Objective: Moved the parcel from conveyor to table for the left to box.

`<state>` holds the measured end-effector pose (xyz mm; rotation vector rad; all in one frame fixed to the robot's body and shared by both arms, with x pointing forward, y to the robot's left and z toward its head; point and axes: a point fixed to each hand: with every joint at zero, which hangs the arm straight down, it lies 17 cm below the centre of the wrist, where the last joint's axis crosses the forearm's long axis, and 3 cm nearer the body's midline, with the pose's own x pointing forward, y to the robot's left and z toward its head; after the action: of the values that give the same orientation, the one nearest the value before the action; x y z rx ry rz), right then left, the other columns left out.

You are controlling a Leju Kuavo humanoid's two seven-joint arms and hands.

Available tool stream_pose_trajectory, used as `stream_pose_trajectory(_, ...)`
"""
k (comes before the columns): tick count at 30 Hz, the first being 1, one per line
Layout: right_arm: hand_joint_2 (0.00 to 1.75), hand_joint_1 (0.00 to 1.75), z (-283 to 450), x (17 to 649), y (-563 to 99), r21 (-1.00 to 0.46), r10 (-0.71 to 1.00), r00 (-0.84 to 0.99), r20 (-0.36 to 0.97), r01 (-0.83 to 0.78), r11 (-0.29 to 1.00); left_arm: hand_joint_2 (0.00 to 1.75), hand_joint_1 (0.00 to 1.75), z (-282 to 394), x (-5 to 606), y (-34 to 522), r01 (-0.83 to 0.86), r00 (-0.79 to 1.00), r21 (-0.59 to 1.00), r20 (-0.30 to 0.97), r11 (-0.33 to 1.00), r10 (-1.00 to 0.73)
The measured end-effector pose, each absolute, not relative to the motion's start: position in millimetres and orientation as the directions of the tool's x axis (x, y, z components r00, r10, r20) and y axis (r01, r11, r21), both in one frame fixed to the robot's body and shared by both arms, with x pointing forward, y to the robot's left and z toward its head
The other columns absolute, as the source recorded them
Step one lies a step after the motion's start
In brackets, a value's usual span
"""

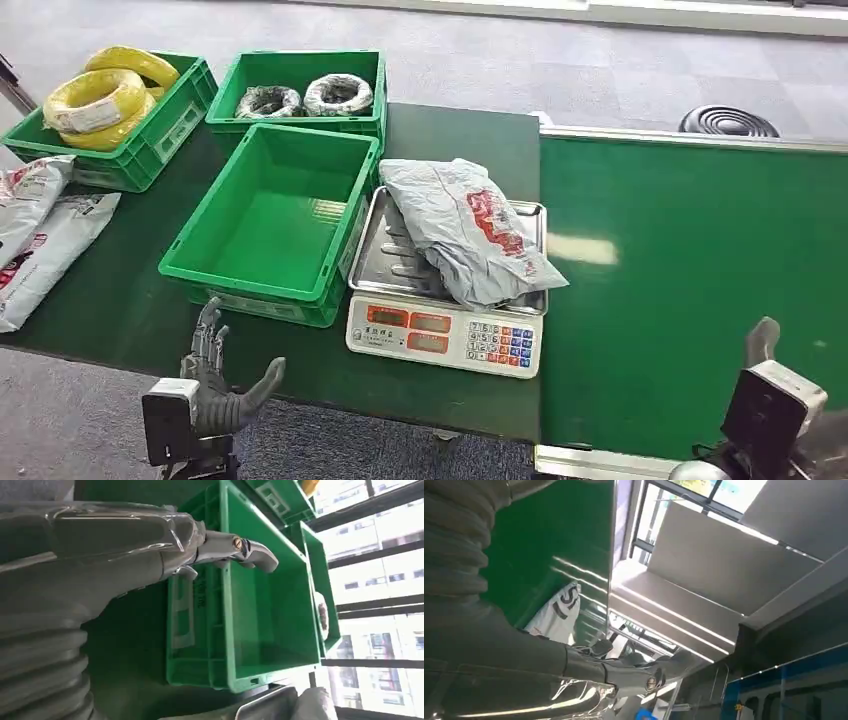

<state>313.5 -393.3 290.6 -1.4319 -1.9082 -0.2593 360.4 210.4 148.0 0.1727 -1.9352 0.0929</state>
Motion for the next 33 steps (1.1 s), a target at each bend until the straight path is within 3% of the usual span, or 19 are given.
stream_pose_trajectory(6,1.75,0.0,287.2,317.8,-383.7,-0.277,0.762,-0.123,0.635,0.885,0.374,1.75,0.0,191.5,387.5,185.2,-0.109,-0.477,0.133,0.863,0.985,-0.17)
stream_pose_trajectory(13,1.75,0.0,276.1,342.8,-351.1,-0.317,0.761,-0.159,0.629,0.841,0.438,1.75,0.0,283.4,451.8,97.3,-0.011,-0.633,0.28,0.741,0.96,-0.223)
stream_pose_trajectory(19,1.75,0.0,269.5,346.7,-348.9,-0.319,0.749,-0.16,0.643,0.833,0.452,1.75,0.0,354.4,459.6,6.9,0.041,-0.744,0.435,0.614,0.899,-0.264)
stream_pose_trajectory(24,1.75,0.0,268.0,345.1,-355.8,-0.317,0.743,-0.145,0.653,0.839,0.442,1.75,0.0,374.6,443.7,-66.0,0.092,-0.802,0.57,0.528,0.816,-0.279)
stream_pose_trajectory(33,1.75,0.0,274.6,333.0,-376.7,-0.291,0.736,-0.117,0.667,0.869,0.401,1.75,0.0,357.7,412.0,-147.1,0.148,-0.836,0.729,0.453,0.668,-0.309)
